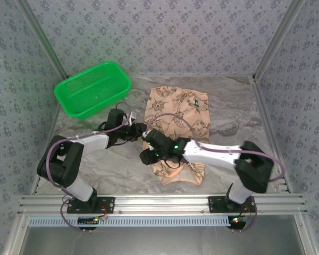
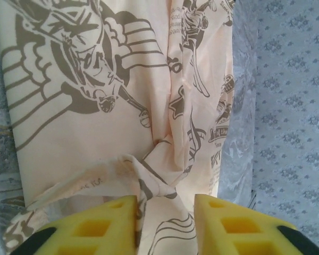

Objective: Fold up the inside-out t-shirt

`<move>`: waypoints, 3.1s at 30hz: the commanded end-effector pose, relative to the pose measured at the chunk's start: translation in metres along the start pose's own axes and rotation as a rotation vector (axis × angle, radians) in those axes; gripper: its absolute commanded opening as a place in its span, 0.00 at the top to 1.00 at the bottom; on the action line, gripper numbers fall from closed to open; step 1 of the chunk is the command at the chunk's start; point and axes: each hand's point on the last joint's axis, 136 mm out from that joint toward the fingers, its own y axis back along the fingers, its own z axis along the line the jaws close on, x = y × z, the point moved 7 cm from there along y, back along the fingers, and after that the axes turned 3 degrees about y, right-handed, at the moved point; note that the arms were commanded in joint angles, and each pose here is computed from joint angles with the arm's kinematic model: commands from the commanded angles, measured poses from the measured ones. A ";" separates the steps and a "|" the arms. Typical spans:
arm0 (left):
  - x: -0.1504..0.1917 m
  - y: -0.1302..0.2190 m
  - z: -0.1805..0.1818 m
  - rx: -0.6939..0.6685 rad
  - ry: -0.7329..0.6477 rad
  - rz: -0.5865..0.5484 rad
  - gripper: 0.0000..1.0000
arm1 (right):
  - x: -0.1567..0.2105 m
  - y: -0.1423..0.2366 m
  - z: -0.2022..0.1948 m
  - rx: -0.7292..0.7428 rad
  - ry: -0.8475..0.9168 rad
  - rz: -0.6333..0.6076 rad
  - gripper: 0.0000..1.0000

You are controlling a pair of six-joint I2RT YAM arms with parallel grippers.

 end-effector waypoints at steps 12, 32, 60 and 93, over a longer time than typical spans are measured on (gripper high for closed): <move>0.076 0.013 0.040 -0.156 -0.033 0.116 0.47 | 0.082 0.095 -0.125 0.328 -0.435 0.117 0.39; 0.088 0.001 -0.002 -0.189 -0.359 0.261 0.53 | 0.130 0.069 -0.136 0.472 -0.562 0.253 0.85; 0.224 -0.047 -0.027 -0.362 -1.186 0.555 0.56 | 0.155 0.111 -0.176 0.323 -1.068 0.207 0.42; 0.216 -0.101 -0.154 0.029 -1.500 0.411 0.26 | 0.138 0.168 -0.209 0.298 -1.355 -0.121 0.19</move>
